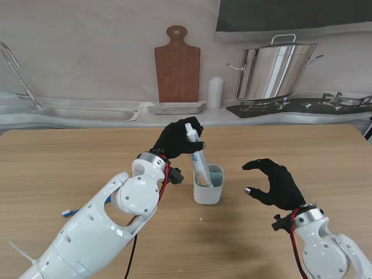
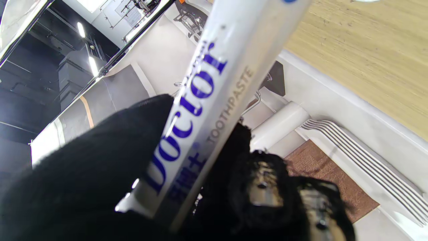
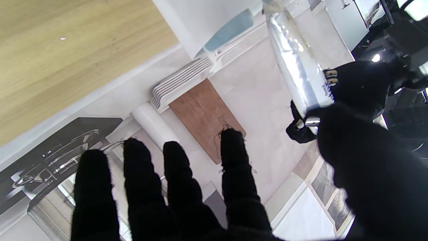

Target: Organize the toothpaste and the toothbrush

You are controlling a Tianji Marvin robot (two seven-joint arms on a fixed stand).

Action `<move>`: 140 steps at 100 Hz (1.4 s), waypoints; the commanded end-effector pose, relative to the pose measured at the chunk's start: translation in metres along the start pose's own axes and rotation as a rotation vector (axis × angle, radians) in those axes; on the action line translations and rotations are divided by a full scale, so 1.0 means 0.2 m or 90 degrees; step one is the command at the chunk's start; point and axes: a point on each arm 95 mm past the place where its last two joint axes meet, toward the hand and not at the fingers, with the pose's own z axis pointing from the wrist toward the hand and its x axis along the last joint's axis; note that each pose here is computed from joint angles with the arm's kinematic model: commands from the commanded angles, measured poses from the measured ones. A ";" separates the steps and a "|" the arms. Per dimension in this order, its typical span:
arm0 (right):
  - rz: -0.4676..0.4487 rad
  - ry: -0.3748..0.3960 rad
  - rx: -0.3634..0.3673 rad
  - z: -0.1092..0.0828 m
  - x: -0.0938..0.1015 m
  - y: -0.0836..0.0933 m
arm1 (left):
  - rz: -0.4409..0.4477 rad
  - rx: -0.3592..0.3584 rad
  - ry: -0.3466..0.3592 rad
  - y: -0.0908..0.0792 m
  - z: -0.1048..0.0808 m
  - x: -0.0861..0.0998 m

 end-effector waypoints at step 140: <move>0.003 -0.010 0.017 -0.03 -0.01 -0.02 | 0.038 -0.050 0.043 0.18 0.05 -0.09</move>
